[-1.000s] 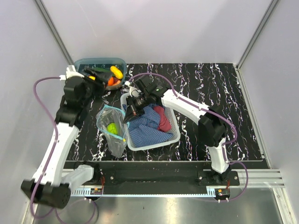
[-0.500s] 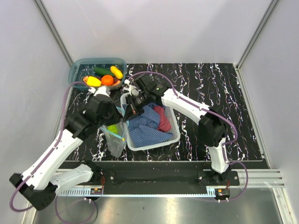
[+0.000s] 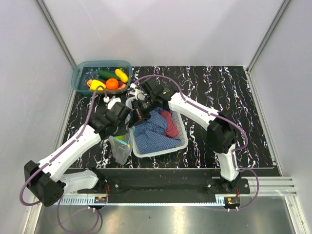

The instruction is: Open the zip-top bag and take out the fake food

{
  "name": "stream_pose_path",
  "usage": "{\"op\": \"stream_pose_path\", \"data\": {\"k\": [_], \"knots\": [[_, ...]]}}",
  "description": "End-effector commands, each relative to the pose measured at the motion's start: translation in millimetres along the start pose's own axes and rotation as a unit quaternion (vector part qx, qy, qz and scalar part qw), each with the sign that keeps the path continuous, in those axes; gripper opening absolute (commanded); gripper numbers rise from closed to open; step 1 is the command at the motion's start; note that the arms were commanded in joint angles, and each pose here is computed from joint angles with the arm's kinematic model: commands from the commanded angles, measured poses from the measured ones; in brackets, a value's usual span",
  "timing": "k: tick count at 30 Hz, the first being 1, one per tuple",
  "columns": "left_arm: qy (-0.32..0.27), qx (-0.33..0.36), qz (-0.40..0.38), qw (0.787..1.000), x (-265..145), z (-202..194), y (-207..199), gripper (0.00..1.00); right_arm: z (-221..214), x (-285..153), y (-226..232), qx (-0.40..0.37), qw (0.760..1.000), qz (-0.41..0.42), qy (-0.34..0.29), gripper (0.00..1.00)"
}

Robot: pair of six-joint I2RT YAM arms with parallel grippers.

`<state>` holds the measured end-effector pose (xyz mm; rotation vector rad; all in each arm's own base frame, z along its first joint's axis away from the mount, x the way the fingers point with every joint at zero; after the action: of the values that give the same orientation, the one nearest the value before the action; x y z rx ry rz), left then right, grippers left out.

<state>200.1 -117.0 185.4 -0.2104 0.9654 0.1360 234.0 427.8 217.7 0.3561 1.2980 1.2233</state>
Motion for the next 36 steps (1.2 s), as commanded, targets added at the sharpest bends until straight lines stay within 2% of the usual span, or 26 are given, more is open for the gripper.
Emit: {"op": "stream_pose_path", "data": {"k": [1,6,11,14,20,25,27,30,36], "knots": [[-0.026,-0.003,0.055,0.998,29.8,-0.5,10.4,0.06,11.4,-21.9,28.9,-0.021,0.999,0.018,-0.030,0.00],[-0.067,-0.035,0.074,0.994,44.9,6.7,13.7,0.09,11.1,-20.3,31.3,-0.006,0.999,0.033,-0.023,0.00],[-0.065,-0.048,0.113,0.990,61.5,5.1,28.7,0.06,12.9,-16.6,39.0,0.005,0.997,0.078,-0.005,0.00],[-0.059,-0.056,0.132,0.988,58.8,-1.8,41.1,0.06,13.1,-15.8,47.4,0.002,0.995,0.103,0.008,0.00],[-0.059,-0.081,0.122,0.988,43.6,-13.8,57.8,0.07,6.8,-12.3,75.9,0.001,0.986,0.163,0.037,0.00],[-0.045,-0.097,0.117,0.987,49.5,-19.3,63.8,0.13,0.7,-11.3,73.6,0.020,0.982,0.183,0.039,0.00],[-0.040,-0.094,0.080,0.992,56.2,-17.1,50.4,0.13,-4.9,-8.1,64.4,0.032,0.983,0.178,0.045,0.00],[-0.031,-0.094,0.055,0.994,64.8,-14.3,37.7,0.19,-8.7,-8.8,53.1,0.042,0.984,0.169,0.043,0.00],[-0.009,-0.084,0.044,0.995,76.5,-10.1,22.3,0.29,-7.2,-20.9,33.9,0.060,0.986,0.153,0.024,0.00]]}}
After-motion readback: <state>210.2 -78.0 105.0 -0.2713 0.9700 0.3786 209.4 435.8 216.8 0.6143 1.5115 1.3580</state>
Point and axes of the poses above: each gripper's point midway between its finger pads, its own x axis out along the fingers, its own y axis along the line the jaws close on, z = x × y, the point moved 3 cm from there along -x, back along the fingers, and after that the axes turned 4 degrees about -x, right-handed, at the moved point
